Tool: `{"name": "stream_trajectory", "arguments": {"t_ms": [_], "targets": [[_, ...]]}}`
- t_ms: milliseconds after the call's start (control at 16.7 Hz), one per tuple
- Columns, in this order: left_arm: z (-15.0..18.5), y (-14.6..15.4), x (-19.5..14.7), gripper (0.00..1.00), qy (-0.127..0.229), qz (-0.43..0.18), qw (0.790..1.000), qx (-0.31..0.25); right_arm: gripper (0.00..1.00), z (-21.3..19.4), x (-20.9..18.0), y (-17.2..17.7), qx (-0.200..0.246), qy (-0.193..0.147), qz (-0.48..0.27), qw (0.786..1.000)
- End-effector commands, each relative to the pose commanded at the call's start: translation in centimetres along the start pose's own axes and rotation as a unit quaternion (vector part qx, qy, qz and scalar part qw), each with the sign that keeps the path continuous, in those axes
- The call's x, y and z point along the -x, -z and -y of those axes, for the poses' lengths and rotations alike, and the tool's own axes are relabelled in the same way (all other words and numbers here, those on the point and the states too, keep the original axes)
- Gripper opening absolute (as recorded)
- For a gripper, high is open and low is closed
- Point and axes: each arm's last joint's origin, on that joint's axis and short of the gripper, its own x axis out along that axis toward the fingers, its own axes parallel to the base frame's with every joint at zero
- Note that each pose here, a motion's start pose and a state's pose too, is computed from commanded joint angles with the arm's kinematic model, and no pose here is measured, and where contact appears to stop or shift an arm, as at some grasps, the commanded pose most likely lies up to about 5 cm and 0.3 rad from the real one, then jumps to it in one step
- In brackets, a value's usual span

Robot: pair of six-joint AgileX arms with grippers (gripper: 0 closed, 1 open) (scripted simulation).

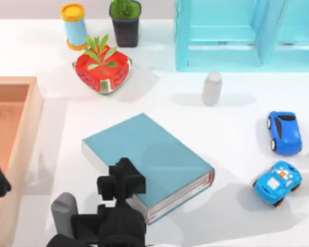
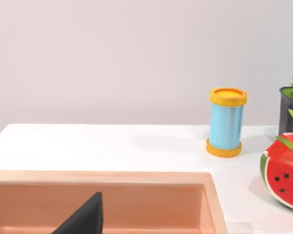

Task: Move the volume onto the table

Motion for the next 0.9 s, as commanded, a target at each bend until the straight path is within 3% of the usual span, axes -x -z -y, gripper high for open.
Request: {"name": "stream_trajectory", "arguments": {"t_ms": [900], "targets": [[0.0, 0.0, 0.0, 1.00, 0.000, 0.000, 1.000, 0.000, 0.00, -1.6, -0.1, 0.0, -0.002, -0.001, -0.001, 1.000]]}}
